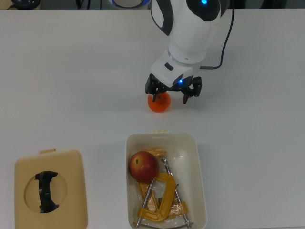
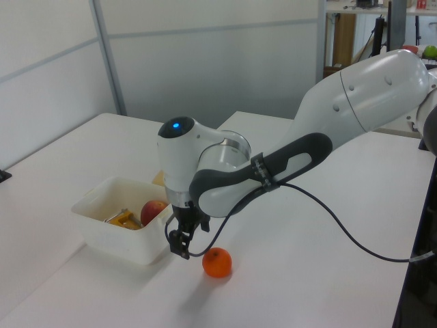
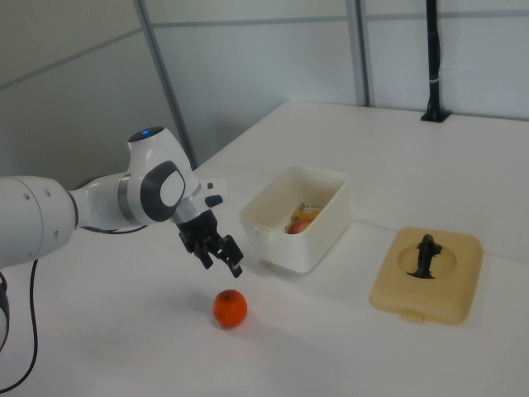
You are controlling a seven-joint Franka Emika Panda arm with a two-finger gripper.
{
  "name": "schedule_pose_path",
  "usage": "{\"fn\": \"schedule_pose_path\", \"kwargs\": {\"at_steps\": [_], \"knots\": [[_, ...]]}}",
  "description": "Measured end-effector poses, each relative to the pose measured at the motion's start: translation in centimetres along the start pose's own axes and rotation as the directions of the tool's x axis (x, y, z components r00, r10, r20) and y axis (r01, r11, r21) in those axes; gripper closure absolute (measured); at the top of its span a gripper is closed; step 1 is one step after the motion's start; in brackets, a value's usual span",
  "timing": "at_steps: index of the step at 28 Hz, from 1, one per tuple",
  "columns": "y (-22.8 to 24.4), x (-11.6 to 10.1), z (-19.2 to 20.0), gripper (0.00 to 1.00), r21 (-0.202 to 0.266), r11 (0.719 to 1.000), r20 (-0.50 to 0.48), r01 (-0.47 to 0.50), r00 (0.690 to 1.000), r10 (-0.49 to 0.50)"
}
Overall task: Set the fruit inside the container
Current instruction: 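Move the gripper to the orange tangerine and lower onto it, then close the gripper on the tangerine and lift it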
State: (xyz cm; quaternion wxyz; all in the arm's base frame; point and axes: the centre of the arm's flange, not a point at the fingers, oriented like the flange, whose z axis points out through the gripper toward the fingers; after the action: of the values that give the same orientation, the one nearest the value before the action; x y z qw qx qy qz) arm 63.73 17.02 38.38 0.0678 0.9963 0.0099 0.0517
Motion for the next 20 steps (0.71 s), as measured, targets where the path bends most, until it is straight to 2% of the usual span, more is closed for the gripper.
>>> {"fn": "schedule_pose_path", "kwargs": {"at_steps": [9,20], "knots": [[-0.5,-2.1,3.8,0.0,-0.056,0.997,0.009,0.051,0.999,-0.05],[-0.9,-3.9,6.4,0.02,-0.082,0.993,0.036,0.08,0.996,-0.077]]}}
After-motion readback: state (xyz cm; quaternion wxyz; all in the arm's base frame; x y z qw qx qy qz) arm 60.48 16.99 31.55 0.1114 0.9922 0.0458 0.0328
